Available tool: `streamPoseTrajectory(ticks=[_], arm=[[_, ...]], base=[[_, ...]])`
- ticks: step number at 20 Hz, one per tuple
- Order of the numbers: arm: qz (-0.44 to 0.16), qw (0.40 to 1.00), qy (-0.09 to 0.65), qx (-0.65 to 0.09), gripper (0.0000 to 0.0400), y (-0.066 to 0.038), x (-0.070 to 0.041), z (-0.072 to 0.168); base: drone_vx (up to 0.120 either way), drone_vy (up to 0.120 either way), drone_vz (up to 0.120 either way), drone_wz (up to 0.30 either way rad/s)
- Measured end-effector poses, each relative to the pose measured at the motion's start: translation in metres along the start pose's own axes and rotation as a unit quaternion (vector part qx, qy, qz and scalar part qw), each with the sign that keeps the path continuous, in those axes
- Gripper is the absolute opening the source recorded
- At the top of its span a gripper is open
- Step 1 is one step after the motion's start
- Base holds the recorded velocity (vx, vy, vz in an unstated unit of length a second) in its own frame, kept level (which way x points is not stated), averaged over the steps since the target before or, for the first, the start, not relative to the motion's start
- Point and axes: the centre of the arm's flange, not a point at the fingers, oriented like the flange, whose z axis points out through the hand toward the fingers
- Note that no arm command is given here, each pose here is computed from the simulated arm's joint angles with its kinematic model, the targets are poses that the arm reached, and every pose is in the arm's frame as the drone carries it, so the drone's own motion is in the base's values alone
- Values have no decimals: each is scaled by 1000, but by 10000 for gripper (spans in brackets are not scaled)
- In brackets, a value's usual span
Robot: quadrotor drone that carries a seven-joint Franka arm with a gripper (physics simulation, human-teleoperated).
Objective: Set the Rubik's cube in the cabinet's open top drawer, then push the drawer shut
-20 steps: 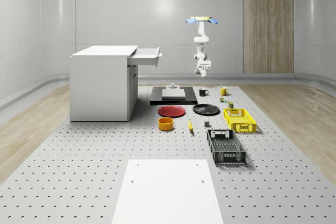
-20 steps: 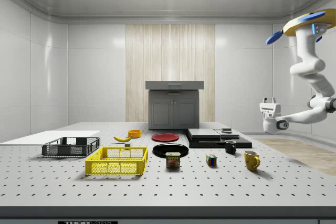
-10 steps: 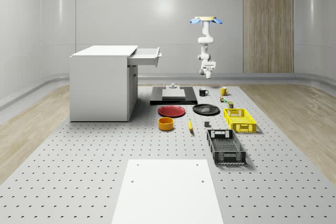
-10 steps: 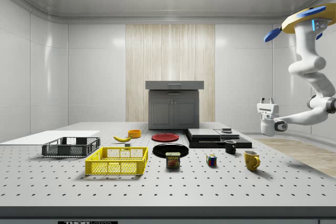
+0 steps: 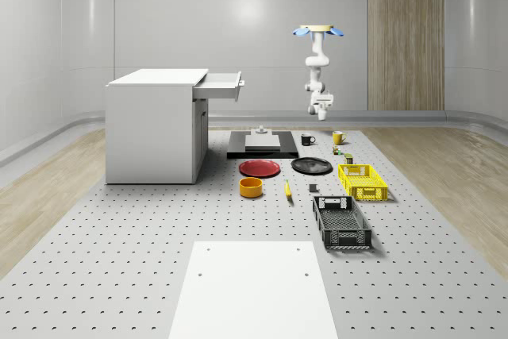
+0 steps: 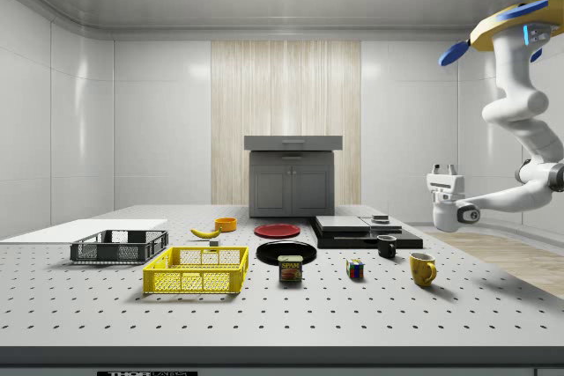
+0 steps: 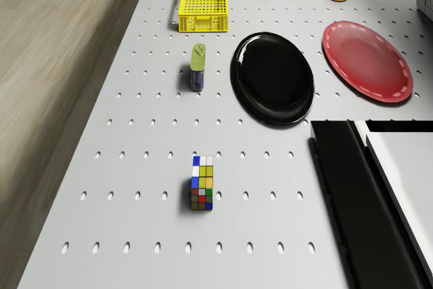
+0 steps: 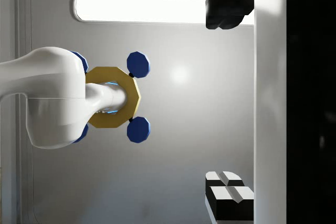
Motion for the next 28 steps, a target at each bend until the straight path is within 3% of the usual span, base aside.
streamPoseTrajectory(ticks=[14,18,23,28], arm=[[-1,999,33,-26,400,-5,-7,0],[-1,996,66,-56,400,-11,-13,2],[-3,979,150,-138,400,-27,-29,8],[-6,897,319,-307,400,-54,-57,40]], base=[[120,120,0,0],[120,10,0,0],[120,0,0,0],[120,0,-120,0]])
